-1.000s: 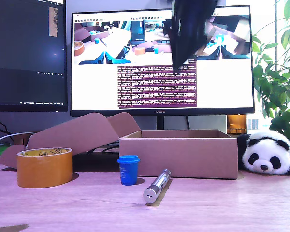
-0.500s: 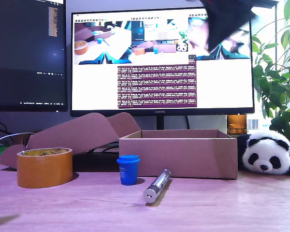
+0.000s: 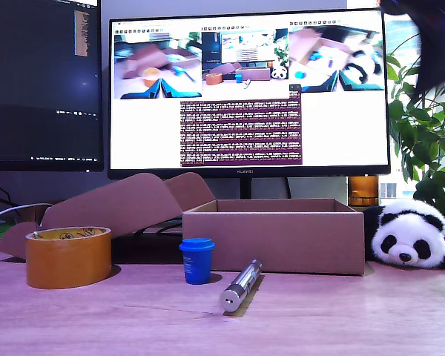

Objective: Pick up the USB drive and place it inside the cardboard box

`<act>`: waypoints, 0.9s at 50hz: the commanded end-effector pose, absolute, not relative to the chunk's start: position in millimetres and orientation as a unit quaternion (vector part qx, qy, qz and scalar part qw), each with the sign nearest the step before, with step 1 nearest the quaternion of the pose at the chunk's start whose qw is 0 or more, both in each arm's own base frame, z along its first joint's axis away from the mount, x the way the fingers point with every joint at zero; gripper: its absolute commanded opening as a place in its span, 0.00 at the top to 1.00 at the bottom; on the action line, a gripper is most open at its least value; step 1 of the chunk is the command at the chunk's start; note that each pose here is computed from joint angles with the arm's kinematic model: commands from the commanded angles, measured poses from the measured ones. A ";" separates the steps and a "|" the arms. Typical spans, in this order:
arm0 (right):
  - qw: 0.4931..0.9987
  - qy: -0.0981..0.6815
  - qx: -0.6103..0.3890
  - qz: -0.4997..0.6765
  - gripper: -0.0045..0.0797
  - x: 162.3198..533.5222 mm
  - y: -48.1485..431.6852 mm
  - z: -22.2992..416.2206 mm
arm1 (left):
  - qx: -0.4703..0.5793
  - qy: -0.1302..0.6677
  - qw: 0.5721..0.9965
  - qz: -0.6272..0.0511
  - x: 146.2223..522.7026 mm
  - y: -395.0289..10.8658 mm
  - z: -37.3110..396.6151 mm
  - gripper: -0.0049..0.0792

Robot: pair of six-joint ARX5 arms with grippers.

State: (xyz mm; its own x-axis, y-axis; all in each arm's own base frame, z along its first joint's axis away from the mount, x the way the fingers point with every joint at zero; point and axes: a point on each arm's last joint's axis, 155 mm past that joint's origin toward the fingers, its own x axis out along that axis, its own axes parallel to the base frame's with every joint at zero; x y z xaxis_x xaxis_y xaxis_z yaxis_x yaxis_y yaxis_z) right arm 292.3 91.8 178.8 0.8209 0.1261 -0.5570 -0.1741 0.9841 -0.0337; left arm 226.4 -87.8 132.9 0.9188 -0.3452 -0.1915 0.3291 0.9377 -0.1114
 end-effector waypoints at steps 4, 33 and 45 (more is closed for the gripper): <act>0.964 0.260 -0.026 0.043 0.96 288.7 67.7 172.6 | -0.039 0.112 0.981 -0.153 230.3 -79.7 123.6 0.96; 0.985 0.155 0.076 0.004 0.96 282.4 20.1 133.5 | -0.028 0.159 0.977 -0.143 225.2 -75.3 99.7 0.96; 0.987 0.145 0.049 0.041 0.96 274.9 30.3 109.7 | -0.028 0.159 0.977 -0.143 225.2 -75.2 99.7 0.96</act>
